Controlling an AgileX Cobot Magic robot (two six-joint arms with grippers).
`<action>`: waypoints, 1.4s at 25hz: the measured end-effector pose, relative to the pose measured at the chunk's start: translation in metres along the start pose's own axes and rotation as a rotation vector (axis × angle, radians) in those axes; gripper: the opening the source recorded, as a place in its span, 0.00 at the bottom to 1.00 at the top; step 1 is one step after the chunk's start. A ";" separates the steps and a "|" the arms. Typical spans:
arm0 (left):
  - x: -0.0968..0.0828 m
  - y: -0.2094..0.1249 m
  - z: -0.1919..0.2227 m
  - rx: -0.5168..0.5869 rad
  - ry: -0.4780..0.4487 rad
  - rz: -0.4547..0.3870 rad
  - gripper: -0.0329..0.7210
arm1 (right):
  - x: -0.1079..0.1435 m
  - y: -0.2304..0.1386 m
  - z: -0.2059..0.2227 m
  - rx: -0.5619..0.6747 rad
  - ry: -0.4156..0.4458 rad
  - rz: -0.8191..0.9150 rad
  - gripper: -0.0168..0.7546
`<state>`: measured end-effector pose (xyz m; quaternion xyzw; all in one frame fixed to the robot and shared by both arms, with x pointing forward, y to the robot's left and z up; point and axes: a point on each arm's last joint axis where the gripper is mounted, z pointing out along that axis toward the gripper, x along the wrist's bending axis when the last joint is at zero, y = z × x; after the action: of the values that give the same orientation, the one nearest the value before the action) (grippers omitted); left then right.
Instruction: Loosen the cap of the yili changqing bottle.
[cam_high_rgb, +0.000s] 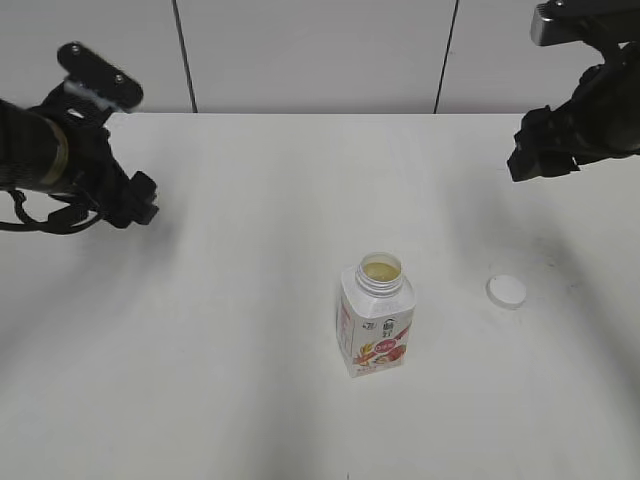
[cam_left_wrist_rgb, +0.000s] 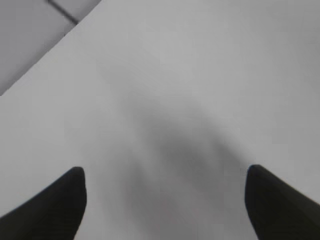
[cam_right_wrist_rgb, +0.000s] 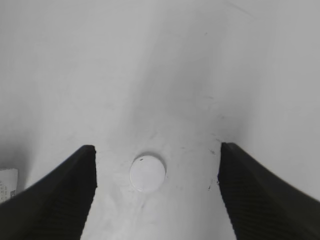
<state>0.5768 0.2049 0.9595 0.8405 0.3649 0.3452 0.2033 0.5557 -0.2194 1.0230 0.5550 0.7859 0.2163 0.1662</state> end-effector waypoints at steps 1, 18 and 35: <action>0.003 -0.003 0.000 0.032 0.028 -0.044 0.82 | 0.000 0.000 0.000 -0.001 -0.004 -0.006 0.79; 0.046 -0.017 -0.047 0.402 -0.066 -0.461 0.82 | -0.067 0.000 -0.022 0.077 -0.123 0.100 0.79; 0.067 -0.022 -0.118 0.534 -0.200 -0.616 0.82 | -0.048 -0.023 -0.082 0.297 0.037 0.144 0.79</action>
<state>0.5132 0.2803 1.0557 0.7447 0.6542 0.0783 0.1064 0.5116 -0.2839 1.0814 0.6242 0.7704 0.1192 0.0518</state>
